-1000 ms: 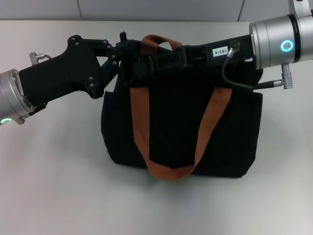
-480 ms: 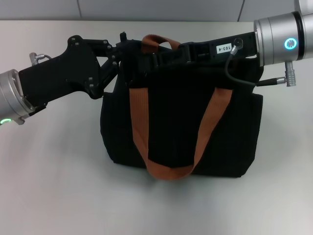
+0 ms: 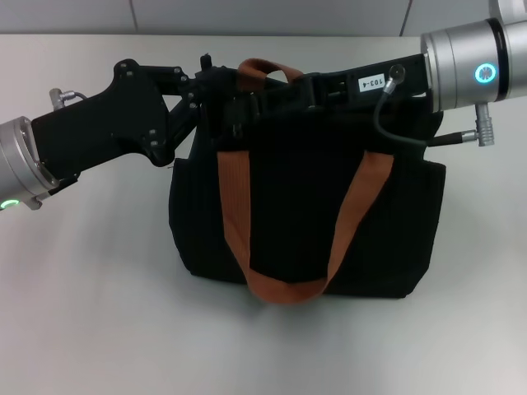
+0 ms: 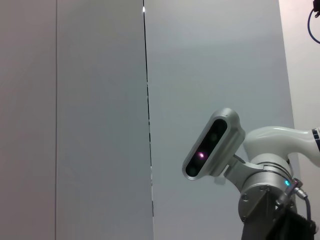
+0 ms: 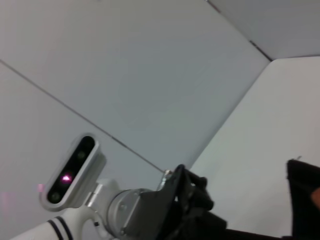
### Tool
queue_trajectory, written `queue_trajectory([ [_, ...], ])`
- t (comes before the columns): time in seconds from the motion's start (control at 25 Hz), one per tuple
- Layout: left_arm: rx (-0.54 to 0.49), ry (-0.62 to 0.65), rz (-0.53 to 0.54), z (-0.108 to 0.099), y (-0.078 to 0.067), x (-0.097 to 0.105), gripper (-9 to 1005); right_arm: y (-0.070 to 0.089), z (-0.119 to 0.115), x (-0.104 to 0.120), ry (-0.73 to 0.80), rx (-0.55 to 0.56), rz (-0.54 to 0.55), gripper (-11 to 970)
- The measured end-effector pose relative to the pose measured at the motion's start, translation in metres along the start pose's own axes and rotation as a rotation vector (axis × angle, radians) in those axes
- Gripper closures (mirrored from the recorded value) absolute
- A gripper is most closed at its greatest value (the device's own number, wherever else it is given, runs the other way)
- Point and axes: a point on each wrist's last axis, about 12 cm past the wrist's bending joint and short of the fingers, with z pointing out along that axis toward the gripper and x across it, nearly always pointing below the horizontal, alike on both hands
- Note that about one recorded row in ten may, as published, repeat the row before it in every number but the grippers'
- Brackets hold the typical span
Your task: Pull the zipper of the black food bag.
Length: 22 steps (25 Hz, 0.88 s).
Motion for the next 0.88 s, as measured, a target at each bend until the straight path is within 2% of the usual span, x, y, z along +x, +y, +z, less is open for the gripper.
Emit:
queue_trajectory([
  [0.88,0.0,0.0,-0.005,-0.0001,-0.0012,0.0011,953,-0.0015,0.0025,0.0036,0.007,0.003,0.008,670],
])
